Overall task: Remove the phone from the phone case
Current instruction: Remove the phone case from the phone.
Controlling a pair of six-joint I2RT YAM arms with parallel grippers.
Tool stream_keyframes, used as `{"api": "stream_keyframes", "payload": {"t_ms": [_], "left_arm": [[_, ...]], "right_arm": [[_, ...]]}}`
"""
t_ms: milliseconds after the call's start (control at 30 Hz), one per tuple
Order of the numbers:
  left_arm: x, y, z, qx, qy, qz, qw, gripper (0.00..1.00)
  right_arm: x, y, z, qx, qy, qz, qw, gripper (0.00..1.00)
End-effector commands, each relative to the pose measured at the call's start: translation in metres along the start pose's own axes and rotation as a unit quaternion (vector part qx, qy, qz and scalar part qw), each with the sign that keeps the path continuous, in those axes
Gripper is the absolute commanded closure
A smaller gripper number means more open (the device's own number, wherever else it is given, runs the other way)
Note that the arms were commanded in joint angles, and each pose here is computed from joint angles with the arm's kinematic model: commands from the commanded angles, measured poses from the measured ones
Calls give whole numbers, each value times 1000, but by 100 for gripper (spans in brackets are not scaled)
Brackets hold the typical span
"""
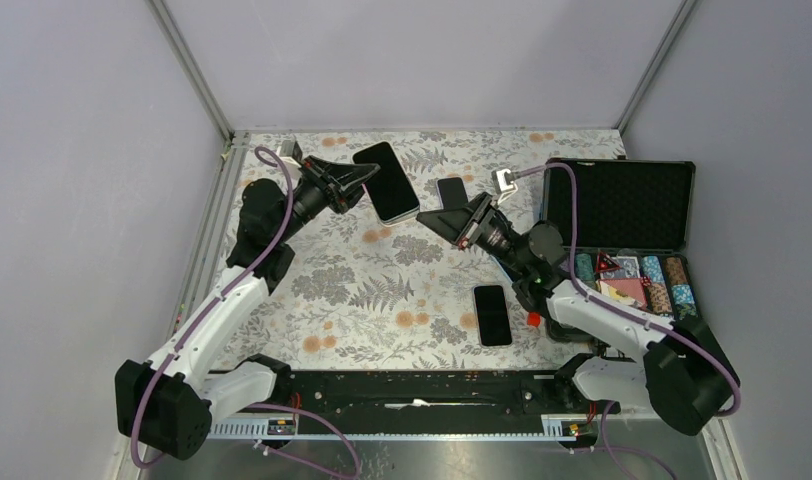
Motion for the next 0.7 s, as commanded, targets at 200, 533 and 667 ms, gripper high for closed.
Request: {"api": "stream_keyframes", "payload": {"t_ms": [200,533,667], "left_arm": [[-89,-26,-26,64,-168,28,983,100],[-59,-21,-13,56,-131,41,989,100],[-50,-18,-4,56,-119,45,990,100]], "right_arm": [[-51,6,1,-27,-29,83,996,75],[-28,7,-16,-33,-26,16,999,47],[-25,7,-34,-45,-61,-41,996,36]]}}
Point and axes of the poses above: each gripper's point midway between its finger pads, its own z axis out along the fingers, its own x axis along the line the jaws close on, y = z × x, the point moved 4 cm from there along -z, back along the fingers, and after that the axes turned 7 degrees about z, right-handed, at the moved point
